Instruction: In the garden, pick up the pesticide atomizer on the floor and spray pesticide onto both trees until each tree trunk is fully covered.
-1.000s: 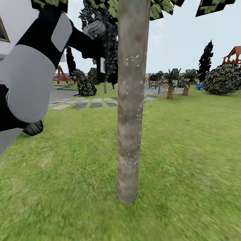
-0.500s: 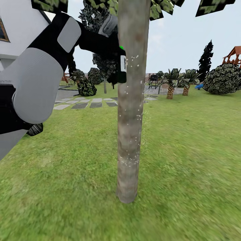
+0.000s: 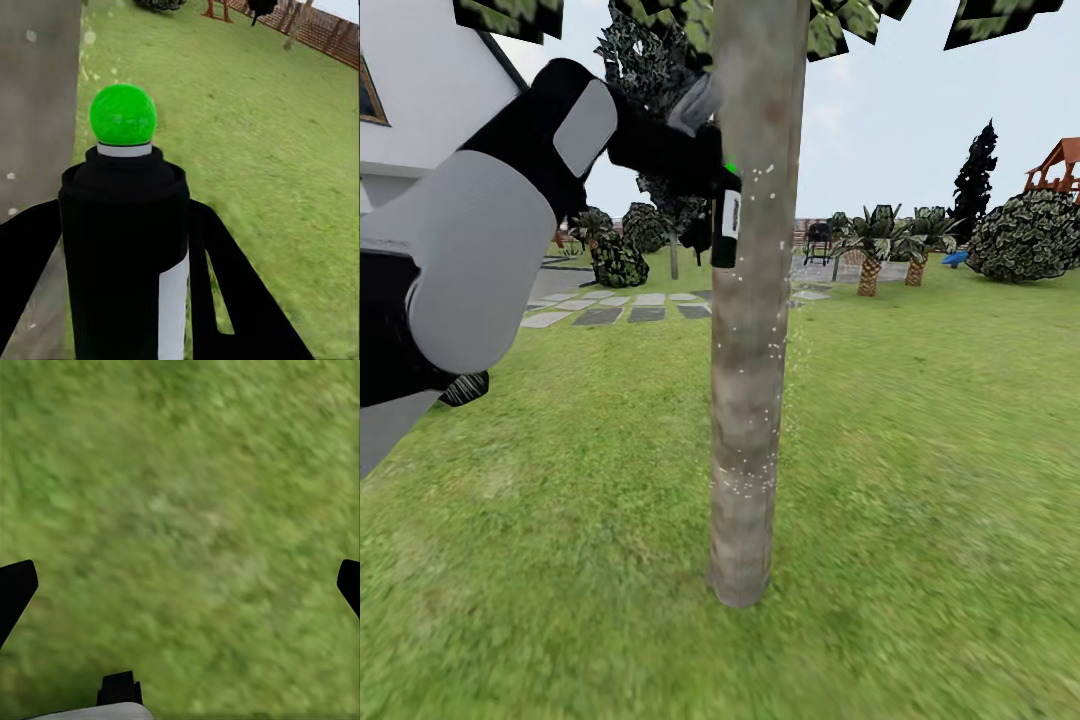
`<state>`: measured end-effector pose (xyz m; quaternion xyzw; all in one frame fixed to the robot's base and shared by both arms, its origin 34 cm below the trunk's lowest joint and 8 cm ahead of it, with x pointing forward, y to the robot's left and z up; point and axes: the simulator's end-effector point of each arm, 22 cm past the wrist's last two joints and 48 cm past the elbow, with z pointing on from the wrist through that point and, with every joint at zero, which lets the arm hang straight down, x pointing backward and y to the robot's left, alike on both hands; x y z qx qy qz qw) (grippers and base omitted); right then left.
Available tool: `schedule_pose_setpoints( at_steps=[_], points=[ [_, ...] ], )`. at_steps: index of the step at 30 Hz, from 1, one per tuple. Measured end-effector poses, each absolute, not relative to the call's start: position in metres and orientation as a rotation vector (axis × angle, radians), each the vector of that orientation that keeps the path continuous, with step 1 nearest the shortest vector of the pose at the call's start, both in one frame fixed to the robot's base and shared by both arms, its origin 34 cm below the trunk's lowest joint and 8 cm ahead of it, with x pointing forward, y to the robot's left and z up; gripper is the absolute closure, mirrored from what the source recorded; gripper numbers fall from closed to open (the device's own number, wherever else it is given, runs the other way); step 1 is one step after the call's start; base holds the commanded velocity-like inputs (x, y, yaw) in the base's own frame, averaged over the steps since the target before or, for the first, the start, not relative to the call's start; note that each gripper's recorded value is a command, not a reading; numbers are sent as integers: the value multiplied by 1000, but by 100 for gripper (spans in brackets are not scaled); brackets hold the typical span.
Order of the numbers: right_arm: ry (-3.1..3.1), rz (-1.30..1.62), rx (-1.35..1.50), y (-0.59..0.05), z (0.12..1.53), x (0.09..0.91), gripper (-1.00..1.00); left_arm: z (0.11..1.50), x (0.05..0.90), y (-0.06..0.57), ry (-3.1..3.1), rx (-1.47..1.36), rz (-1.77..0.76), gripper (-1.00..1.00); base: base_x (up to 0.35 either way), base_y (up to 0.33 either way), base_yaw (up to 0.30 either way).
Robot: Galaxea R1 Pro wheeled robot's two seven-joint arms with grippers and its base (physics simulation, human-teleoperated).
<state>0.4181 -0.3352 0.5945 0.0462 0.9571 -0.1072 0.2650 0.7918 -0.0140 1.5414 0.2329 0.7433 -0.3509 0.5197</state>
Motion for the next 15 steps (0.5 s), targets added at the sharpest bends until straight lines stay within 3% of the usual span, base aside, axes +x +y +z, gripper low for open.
schedule_pose_setpoints(
  at_steps=[15],
  points=[
    [2586,-289,124,-335,594,418,-100,1513,822,6,1835,508,-665,100,0,0,0]
  ],
)
